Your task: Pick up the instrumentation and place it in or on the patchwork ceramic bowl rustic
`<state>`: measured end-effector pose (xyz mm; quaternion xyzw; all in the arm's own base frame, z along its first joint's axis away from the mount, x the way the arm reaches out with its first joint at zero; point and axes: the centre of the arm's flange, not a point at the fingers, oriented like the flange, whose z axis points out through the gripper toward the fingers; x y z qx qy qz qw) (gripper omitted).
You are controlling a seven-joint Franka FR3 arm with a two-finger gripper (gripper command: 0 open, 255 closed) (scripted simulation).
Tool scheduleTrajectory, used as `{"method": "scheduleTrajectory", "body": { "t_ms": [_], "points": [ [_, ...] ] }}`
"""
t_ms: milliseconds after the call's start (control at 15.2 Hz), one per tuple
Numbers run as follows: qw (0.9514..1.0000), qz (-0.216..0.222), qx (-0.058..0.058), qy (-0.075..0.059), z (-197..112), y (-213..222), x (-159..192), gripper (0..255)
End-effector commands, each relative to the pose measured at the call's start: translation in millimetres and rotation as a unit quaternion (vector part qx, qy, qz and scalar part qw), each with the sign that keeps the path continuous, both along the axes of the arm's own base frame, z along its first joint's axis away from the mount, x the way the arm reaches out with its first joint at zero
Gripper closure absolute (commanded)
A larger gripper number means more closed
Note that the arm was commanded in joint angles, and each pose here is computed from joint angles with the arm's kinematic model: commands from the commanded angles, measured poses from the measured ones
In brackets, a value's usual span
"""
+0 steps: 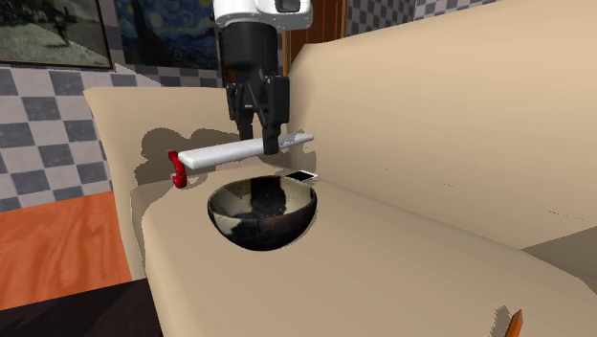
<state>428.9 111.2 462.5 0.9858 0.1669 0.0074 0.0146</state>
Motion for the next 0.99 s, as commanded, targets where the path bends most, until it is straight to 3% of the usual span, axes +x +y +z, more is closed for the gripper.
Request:
{"method": "scheduleTrajectory", "body": {
  "t_ms": [0,198,726,792,924],
  "points": [
    [1.0,0.0,0.0,0.0,-10.0,0.6,-0.1,255],
    [1.0,0.0,0.0,0.0,-24.5,0.6,-0.1,255],
    [1.0,0.0,0.0,0.0,-24.5,0.6,-0.1,255],
    [1.0,0.0,0.0,0.0,-24.5,0.6,-0.1,0],
    [1.0,0.0,0.0,0.0,-24.5,0.7,-0.1,0]
  ]
}}
